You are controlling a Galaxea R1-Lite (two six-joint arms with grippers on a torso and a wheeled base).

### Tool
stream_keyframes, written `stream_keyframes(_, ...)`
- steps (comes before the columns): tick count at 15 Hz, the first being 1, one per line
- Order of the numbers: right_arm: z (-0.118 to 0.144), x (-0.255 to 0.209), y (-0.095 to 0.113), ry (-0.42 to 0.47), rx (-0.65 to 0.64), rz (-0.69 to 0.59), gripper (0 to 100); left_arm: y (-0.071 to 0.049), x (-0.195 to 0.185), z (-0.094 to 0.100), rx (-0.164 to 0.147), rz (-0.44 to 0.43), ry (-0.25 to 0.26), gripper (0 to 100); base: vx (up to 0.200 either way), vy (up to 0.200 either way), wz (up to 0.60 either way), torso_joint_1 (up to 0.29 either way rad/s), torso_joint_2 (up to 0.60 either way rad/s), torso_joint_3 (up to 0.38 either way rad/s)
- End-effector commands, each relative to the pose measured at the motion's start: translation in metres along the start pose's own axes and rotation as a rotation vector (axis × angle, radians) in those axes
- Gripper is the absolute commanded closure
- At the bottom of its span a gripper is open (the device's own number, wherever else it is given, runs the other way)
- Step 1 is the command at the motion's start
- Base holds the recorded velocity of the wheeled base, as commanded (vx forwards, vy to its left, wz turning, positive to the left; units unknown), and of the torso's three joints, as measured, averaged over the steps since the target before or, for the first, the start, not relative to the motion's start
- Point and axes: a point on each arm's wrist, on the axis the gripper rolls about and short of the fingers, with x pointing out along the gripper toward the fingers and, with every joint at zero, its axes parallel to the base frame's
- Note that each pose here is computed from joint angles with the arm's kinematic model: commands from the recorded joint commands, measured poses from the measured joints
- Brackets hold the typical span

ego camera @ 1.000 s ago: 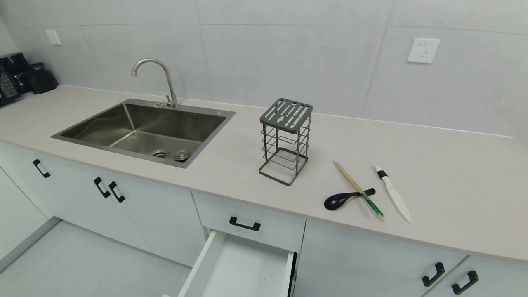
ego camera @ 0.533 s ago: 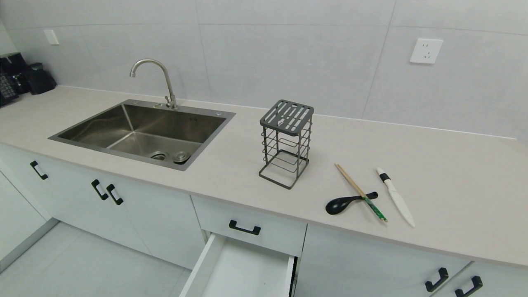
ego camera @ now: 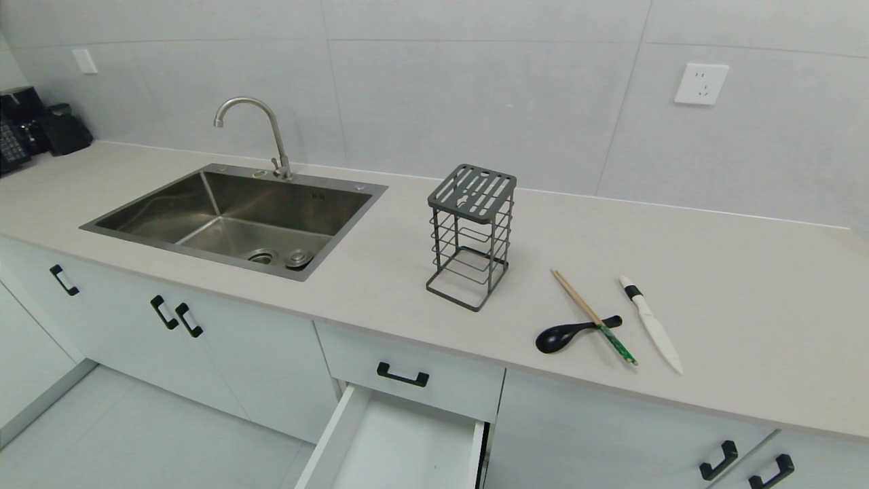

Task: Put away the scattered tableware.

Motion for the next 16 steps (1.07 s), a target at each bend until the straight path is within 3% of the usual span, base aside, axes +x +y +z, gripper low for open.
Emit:
stream_keyframes(1, 0.009, 0.003, 0.0, 0.01, 0.006, 0.055, 0, 0.0, 0.0, 0.0, 0.0, -0.001, 0.001, 0, 0.0, 0.0, 0.0, 0.0, 0.0, 0.0)
stream_keyframes(4, 0.028, 0.015, -0.002, 0.061, 0.026, 0.14, 0, 0.0, 0.0, 0.0, 0.0, -0.001, 0.001, 0, 0.0, 0.0, 0.0, 0.0, 0.0, 0.0)
stream_keyframes(7, 0.043, 0.04, -0.004, 0.178, 0.061, 0.294, 0, 0.0, 0.0, 0.0, 0.0, -0.005, -0.001, 0, 0.0, 0.0, 0.0, 0.0, 0.0, 0.0)
stream_keyframes(11, 0.043, 0.062, -0.003, 0.296, 0.086, 0.434, 0, 0.0, 0.0, 0.0, 0.0, -0.01, -0.001, 0, 0.0, 0.0, 0.0, 0.0, 0.0, 0.0)
stream_keyframes(16, 0.05, 0.098, -0.001, 0.411, 0.102, 0.485, 0, 0.0, 0.0, 0.0, -0.001, -0.008, 0.001, 0, 0.0, 0.0, 0.0, 0.0, 0.0, 0.0)
